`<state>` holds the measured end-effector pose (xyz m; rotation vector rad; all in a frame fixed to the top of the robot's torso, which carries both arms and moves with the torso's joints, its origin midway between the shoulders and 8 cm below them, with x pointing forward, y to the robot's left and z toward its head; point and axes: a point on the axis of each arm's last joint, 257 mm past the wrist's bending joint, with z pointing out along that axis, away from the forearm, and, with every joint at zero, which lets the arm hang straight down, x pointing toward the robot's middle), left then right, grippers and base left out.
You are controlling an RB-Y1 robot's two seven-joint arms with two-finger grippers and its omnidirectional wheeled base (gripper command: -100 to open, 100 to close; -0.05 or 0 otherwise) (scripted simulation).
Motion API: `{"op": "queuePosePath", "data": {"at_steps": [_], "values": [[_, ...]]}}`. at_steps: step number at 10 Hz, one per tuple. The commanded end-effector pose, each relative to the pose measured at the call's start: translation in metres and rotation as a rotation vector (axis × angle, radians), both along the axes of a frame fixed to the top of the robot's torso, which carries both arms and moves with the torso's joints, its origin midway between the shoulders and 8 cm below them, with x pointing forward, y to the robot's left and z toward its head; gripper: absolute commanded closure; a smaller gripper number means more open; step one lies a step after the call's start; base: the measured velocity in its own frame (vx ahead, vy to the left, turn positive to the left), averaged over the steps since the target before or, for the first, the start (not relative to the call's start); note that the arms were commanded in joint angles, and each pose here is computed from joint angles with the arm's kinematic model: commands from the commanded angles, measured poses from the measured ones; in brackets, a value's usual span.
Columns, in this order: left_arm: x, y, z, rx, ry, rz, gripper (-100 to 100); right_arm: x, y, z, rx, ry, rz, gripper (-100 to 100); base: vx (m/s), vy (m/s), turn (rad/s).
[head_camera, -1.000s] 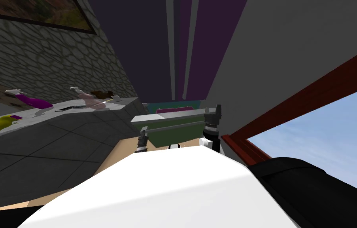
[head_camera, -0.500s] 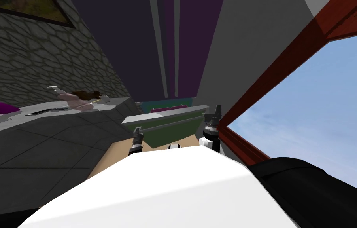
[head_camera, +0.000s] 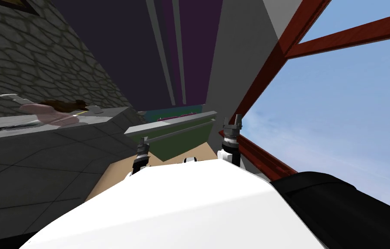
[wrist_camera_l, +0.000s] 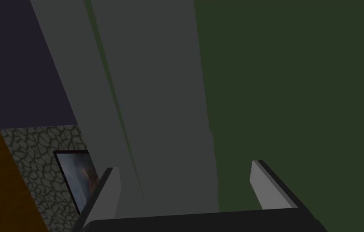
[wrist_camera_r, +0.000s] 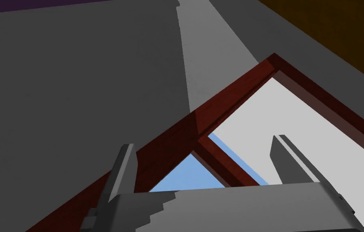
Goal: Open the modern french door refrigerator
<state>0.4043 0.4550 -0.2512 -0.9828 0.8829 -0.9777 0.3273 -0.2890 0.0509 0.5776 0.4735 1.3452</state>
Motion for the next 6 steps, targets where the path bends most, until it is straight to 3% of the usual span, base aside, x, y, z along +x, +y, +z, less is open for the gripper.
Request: {"op": "queuePosePath", "data": {"at_steps": [1, 2, 3, 4, 5, 6], "values": [[0.004, 0.035, 0.01, 0.001, -0.004, 0.057, -100, 0.0, 0.0, 0.0, 0.0, 0.0, 0.0, 0, -0.102, -0.069, -0.138], [0.008, 0.06, 0.017, -0.002, -0.007, 0.096, -100, 0.0, 0.0, 0.0, 0.0, 0.0, 0.0, 0, -0.125, -0.044, -0.292], [0.007, 0.062, 0.017, -0.001, -0.009, 0.101, -100, 0.0, 0.0, 0.0, 0.0, 0.0, 0.0, 0, -0.114, -0.026, -0.161], [0.009, 0.087, 0.026, -0.007, -0.015, 0.143, -100, 0.0, 0.0, 0.0, 0.0, 0.0, 0.0, 0, -0.125, -0.076, -0.255], [0.008, 0.089, 0.026, -0.007, -0.017, 0.146, -100, 0.0, 0.0, 0.0, 0.0, 0.0, 0.0, 0, -0.104, -0.058, -0.156], [0.01, 0.114, 0.035, -0.016, -0.026, 0.189, -100, 0.0, 0.0, 0.0, 0.0, 0.0, 0.0, 0, -0.128, -0.07, -0.292]]}}
